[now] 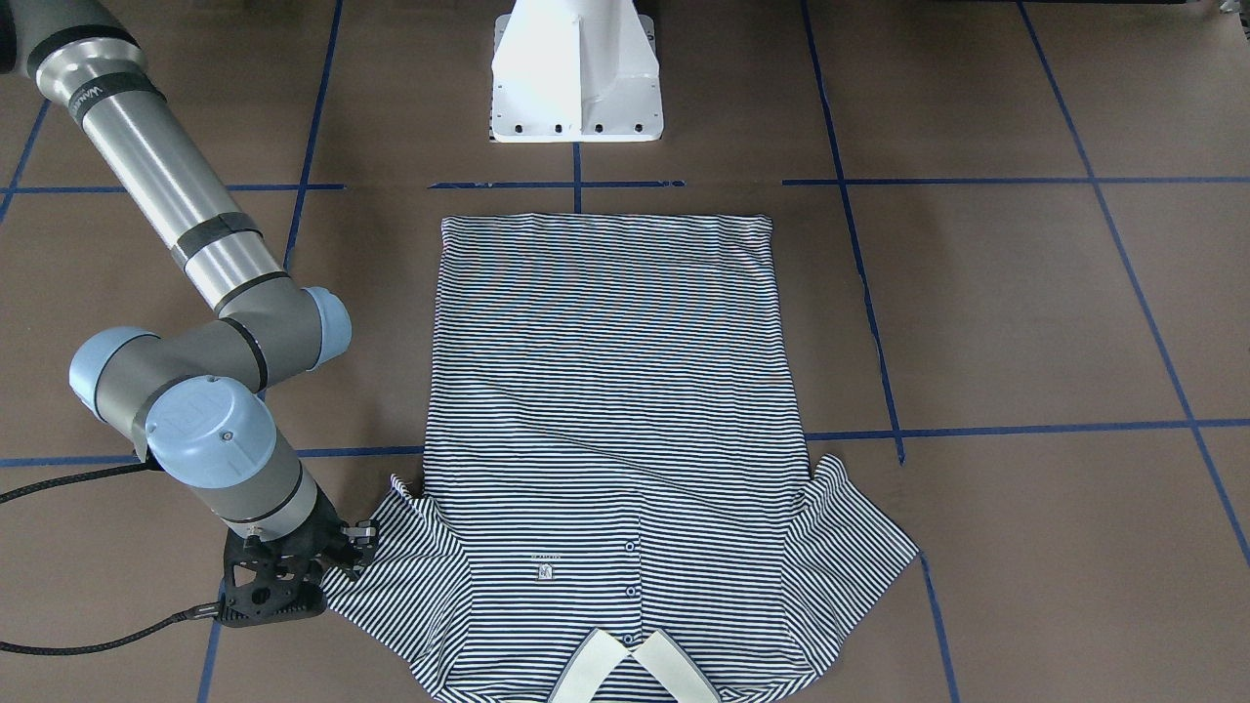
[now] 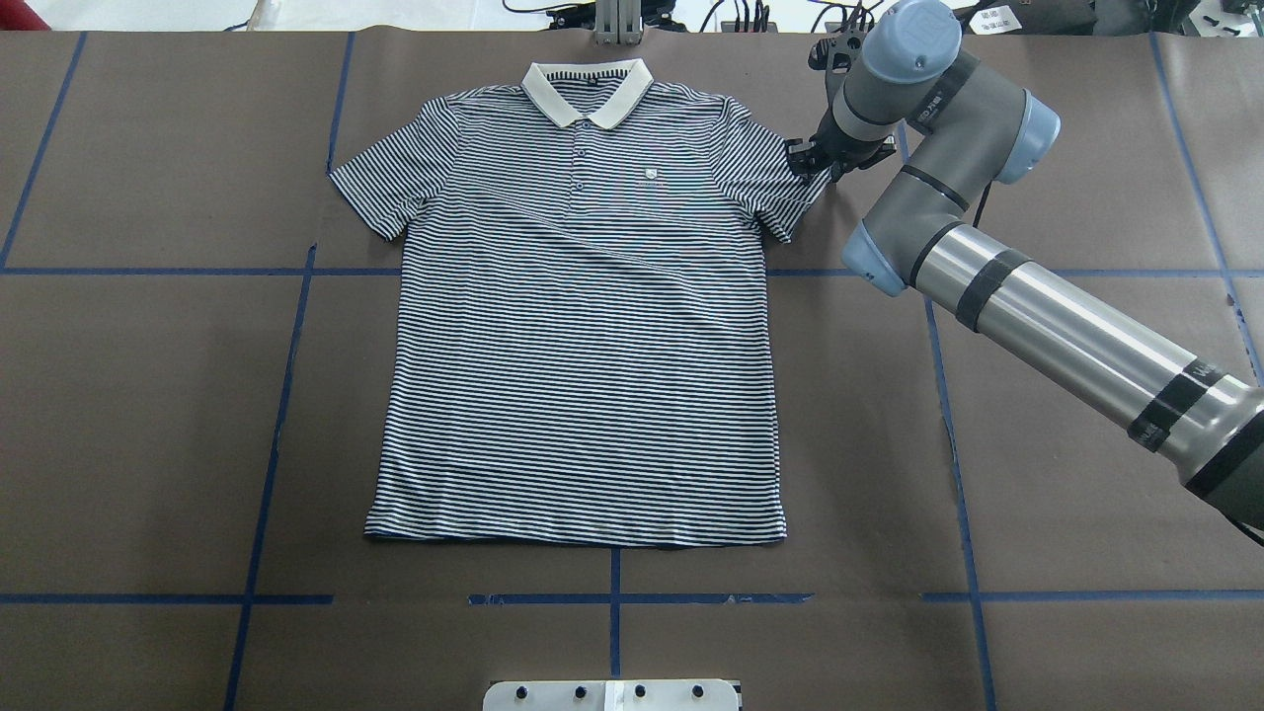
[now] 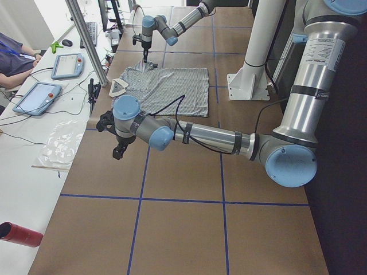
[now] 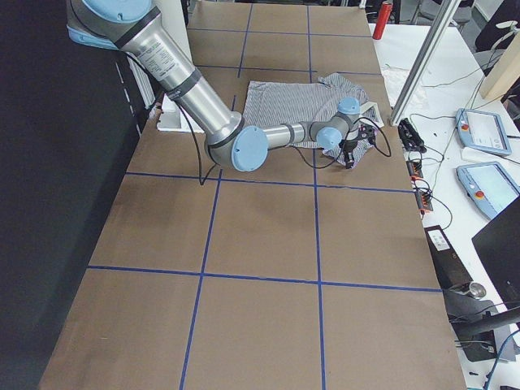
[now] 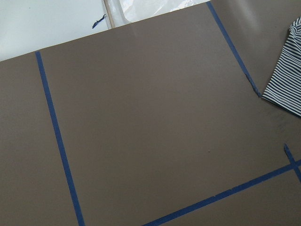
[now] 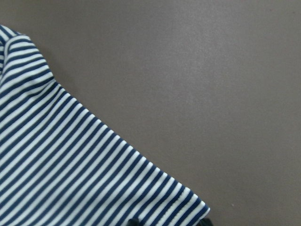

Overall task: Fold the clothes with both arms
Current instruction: 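Move the right gripper to the sleeve nearest it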

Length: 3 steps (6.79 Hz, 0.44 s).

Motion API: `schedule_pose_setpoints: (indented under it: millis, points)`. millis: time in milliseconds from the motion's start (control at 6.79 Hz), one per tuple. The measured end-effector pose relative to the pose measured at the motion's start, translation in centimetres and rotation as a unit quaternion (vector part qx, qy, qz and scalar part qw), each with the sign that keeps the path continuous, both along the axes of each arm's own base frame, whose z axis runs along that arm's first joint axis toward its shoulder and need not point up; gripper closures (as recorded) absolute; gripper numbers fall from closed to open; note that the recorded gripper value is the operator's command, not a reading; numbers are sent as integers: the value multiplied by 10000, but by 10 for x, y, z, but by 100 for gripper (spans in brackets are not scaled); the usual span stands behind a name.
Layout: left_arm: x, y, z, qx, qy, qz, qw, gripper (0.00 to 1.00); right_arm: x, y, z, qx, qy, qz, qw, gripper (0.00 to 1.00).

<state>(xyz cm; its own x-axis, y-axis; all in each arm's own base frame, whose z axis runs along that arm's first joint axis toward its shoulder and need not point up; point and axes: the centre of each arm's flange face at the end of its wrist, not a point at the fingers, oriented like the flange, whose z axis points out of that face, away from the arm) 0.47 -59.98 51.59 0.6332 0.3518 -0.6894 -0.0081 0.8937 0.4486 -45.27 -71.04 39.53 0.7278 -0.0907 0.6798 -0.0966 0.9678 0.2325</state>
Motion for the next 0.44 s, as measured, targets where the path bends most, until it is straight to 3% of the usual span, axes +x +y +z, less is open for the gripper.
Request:
schedule_pose_setpoints:
  millis: [295,442]
  points:
    - [0,0,0,0,4,0,10000,0,-3,-4,-20,87,-80,-5,9999,100]
    - [0,0,-1,-2,12,-6,10000,0,-4,-5,-27,119,-109,-4,9999,94]
